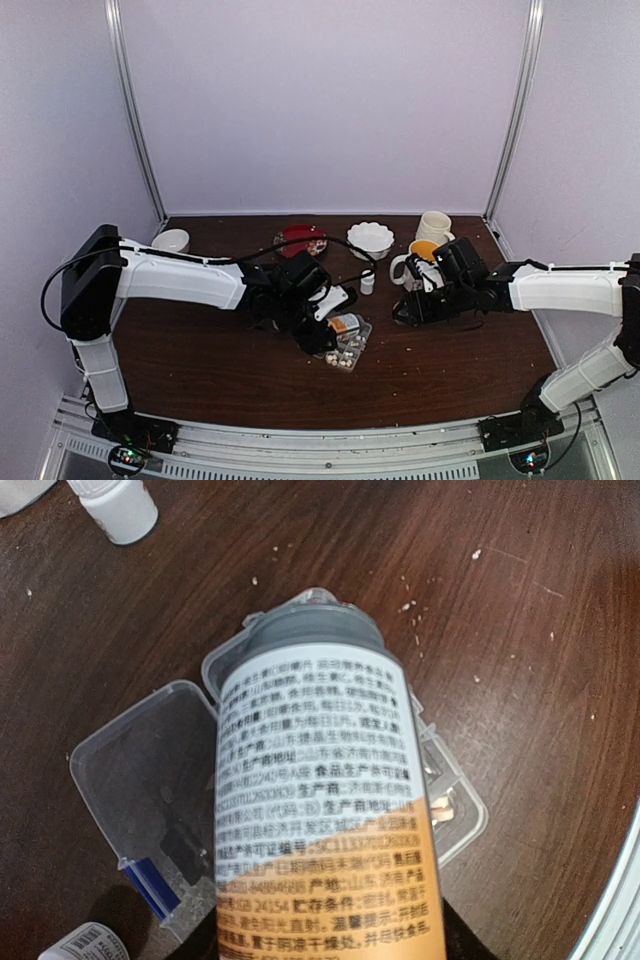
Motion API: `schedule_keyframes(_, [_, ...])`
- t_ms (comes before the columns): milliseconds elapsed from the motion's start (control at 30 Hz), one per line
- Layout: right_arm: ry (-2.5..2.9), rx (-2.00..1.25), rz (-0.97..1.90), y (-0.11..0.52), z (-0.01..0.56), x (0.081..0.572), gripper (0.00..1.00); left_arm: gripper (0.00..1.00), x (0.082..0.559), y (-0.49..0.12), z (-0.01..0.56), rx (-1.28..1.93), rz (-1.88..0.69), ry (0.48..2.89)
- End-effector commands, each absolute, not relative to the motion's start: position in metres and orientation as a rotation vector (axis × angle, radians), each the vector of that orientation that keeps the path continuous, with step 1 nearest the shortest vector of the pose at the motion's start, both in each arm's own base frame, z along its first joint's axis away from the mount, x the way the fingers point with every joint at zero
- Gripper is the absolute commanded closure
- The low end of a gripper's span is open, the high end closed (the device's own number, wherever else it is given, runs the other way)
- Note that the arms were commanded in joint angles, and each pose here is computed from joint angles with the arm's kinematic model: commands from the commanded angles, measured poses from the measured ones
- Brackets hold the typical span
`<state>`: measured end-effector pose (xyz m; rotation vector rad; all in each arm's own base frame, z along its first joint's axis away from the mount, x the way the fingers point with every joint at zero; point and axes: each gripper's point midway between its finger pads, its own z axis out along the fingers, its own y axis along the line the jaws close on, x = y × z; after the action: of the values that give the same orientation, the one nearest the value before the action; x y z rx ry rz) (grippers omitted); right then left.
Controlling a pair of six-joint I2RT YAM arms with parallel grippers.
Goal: Sort the pills into containers
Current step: Pour the pill into the compartment of the pill container.
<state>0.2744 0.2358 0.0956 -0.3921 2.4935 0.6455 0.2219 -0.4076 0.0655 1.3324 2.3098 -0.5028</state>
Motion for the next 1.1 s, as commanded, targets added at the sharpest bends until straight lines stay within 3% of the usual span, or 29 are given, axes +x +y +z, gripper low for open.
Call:
schedule_keyframes(0, [2.464,-0.376,0.648,0.234,0.101,0.279,1.0,1.0,0.23,-0.42,0.08,1.289,-0.552,2.249])
schedule_keyframes(1067, [2.473,-0.387,0.657,0.235,0.098,0.278,1.0,1.0,0.227,-0.413,0.081,1.29,-0.54,2.274])
